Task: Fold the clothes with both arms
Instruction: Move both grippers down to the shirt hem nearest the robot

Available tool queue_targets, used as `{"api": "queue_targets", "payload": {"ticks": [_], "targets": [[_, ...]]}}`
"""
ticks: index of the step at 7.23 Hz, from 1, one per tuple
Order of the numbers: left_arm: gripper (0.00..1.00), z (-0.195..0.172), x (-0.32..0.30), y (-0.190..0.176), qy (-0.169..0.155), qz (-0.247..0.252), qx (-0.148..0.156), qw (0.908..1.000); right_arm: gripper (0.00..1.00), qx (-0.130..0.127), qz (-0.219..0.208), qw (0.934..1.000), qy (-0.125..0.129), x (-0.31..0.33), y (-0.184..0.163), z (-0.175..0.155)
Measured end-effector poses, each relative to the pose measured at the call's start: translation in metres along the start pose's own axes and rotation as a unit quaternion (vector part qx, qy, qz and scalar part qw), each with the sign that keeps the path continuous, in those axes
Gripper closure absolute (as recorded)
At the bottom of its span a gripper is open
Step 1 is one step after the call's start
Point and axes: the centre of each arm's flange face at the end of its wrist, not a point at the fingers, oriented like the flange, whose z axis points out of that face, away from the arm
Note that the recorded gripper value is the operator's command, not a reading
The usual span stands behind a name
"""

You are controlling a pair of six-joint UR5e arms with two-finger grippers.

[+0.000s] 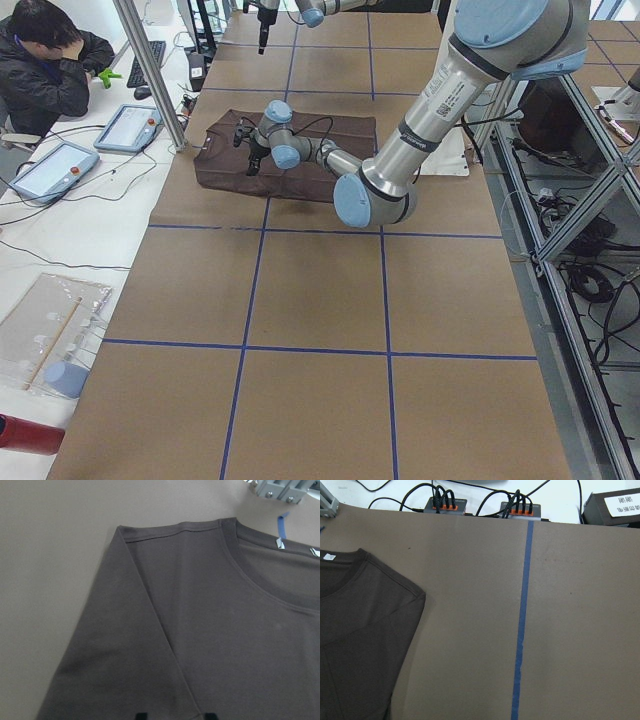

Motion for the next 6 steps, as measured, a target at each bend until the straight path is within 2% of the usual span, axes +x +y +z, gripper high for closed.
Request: {"api": "queue_targets", "payload": {"ticks": [2, 3, 4, 6], "targets": [[0.0, -0.041, -0.012, 0.011, 0.01, 0.028, -0.002, 0.9995, 0.0, 0.019, 0.041, 0.9989, -0.008, -0.058, 0.033, 0.001], [0.0, -0.07, -0.023, 0.024, 0.024, 0.035, -0.009, 0.9991, 0.0, 0.027, 0.065, 0.9973, -0.02, -0.099, 0.069, 0.001], [0.0, -0.095, -0.034, 0.046, 0.039, 0.041, -0.017, 0.9983, 0.0, 0.03, 0.085, 0.9953, -0.035, -0.136, 0.118, -0.002], [0.0, -0.137, -0.047, 0.122, 0.067, 0.048, -0.041, 0.9958, 0.02, 0.034, 0.119, 0.9904, -0.06, -0.19, 0.24, -0.012]]}}
